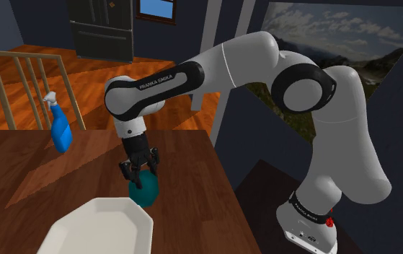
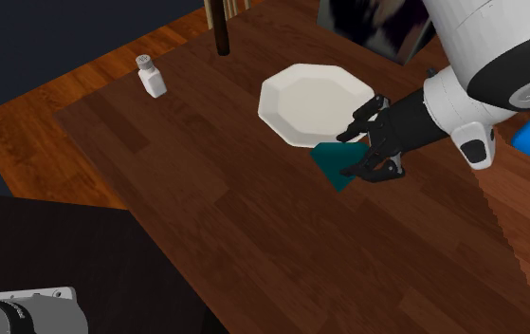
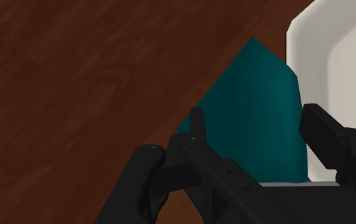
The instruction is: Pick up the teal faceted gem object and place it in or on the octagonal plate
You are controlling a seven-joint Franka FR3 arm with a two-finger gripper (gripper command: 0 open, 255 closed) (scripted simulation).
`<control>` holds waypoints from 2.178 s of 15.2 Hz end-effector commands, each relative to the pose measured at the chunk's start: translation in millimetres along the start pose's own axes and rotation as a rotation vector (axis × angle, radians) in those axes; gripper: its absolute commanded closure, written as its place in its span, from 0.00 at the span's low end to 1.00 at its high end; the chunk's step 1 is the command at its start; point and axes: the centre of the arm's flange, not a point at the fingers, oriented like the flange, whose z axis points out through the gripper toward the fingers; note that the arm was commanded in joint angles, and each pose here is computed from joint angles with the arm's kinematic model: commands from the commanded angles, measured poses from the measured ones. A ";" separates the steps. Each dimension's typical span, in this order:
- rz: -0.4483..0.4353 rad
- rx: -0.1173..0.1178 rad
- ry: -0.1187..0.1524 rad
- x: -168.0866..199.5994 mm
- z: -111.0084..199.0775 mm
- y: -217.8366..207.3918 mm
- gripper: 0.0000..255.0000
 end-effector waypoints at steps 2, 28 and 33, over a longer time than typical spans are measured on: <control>0.000 0.000 -0.001 0.0 1.2 -0.7 1.00; 0.000 0.000 -0.001 -56.7 -69.2 -90.9 1.00; 0.000 0.000 -0.001 -66.5 -68.2 -156.2 1.00</control>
